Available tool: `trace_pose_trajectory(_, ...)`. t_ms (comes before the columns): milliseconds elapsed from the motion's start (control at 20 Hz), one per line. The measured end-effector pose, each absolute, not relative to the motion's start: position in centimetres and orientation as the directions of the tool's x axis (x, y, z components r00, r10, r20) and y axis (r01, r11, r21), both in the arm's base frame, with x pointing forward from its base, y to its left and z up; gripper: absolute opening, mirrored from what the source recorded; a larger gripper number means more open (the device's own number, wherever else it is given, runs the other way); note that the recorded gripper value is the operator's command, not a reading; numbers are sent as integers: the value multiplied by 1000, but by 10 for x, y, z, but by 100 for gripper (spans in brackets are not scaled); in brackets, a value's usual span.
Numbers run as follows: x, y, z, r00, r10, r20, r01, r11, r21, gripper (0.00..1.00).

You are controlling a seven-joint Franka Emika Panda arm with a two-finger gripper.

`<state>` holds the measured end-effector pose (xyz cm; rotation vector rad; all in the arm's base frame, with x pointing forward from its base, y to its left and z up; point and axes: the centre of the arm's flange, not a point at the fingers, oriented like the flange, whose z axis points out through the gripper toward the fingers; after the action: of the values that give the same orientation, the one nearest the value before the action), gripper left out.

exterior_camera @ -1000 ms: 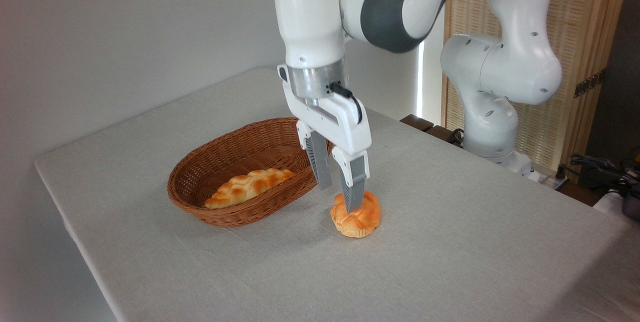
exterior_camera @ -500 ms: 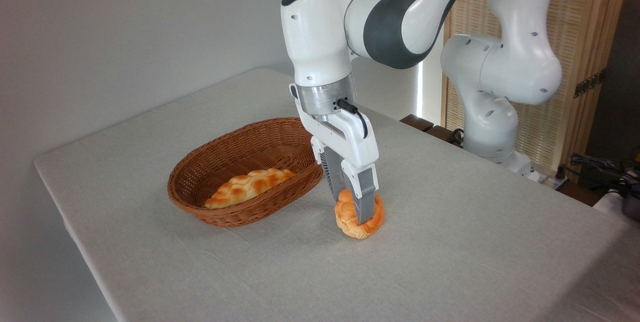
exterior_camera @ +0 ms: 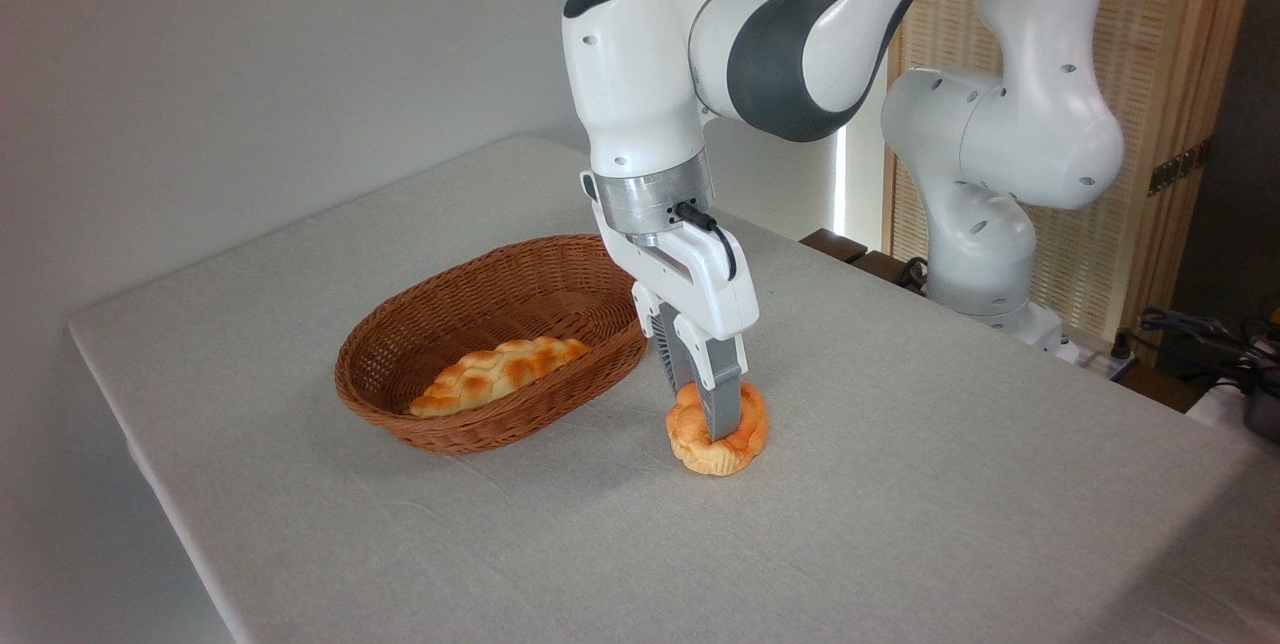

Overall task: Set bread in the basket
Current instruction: 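Lift the bun and carry it over the wicker basket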

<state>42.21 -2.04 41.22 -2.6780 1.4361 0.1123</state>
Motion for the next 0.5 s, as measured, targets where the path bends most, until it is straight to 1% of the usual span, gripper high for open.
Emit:
trace_pose_trajectory(200, 422, -20, 413, 552, -826, -112, -833, -550, -54, 24)
trace_pose_trajectory(300, 425, -21, 419, 555, -825, -105, -832, -551, -62, 24)
trace_pose_trajectory(350, 428, -21, 427, 559, -823, -103, -829, -556, -59, 24)
trace_pose_trajectory(400, 431, -21, 440, 566, -817, -108, -824, -565, -42, 24)
trace_pose_trajectory(500, 439, -29, 480, 573, -811, -118, -817, -577, -1, 24)
